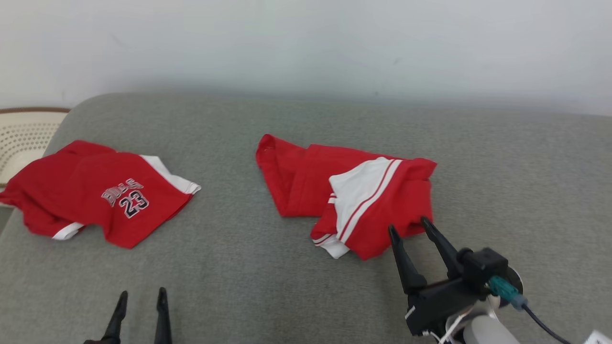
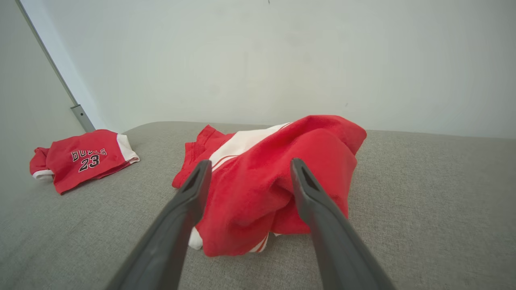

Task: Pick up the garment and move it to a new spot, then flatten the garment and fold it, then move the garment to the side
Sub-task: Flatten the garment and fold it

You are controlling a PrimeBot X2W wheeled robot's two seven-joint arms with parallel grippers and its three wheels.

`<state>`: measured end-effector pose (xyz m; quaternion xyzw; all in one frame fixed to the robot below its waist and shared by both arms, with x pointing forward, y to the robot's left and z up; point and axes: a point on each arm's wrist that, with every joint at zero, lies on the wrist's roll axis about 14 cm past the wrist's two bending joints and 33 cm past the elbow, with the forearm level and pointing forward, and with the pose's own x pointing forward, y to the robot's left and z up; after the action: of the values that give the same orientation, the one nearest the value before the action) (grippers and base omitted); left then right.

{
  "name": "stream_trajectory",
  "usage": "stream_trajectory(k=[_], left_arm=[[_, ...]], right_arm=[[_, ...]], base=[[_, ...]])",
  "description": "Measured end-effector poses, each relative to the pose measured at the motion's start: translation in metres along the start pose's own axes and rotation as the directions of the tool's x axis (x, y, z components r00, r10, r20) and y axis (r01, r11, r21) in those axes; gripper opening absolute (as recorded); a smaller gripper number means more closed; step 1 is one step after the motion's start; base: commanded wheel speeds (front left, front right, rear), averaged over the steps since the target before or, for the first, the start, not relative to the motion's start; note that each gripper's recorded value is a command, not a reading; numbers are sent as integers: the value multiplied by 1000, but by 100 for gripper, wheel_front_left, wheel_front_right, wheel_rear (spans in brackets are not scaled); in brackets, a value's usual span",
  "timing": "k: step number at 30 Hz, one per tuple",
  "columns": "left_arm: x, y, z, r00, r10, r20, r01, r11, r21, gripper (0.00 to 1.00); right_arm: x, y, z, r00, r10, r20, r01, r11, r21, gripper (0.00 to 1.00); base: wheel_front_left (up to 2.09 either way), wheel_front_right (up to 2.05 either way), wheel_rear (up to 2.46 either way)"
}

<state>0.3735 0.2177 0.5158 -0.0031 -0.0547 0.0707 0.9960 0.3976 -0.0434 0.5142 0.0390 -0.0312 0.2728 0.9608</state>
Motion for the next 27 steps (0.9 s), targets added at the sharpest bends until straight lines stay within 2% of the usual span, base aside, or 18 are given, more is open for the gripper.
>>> stream_trajectory(k=[9, 15, 20, 21, 22, 23, 27], left_arm=[[-9, 8, -7, 999, 32, -27, -32, 999, -17, 100], [-14, 17, -12, 997, 65, -49, -66, 998, -23, 100], [-17, 24, -17, 994, 92, -66, -95, 995, -31, 100], [-17, 25, -18, 993, 96, -69, -98, 995, -30, 100], [-17, 25, -18, 993, 98, -71, -101, 995, -29, 100], [-17, 25, -19, 992, 99, -73, -101, 994, -28, 100], [-16, 24, -21, 992, 96, -78, -98, 995, -30, 100]], right_arm=[[56, 9, -1, 996, 85, -20, -86, 996, -37, 100], [80, -6, -31, 989, 66, -130, -76, 995, -72, 100], [82, -10, -68, 966, 42, -254, -60, 996, -66, 100], [83, -9, -71, 964, 41, -263, -59, 996, -60, 85], [85, -9, -72, 963, 43, -266, -61, 996, -59, 45], [88, -8, -71, 964, 44, -262, -61, 996, -58, 2], [97, -5, -54, 978, 51, -201, -60, 997, -43, 0]], base=[[0, 0, 0], [0, 0, 0], [0, 0, 0], [0, 0, 0], [0, 0, 0], [0, 0, 0], [0, 0, 0]])
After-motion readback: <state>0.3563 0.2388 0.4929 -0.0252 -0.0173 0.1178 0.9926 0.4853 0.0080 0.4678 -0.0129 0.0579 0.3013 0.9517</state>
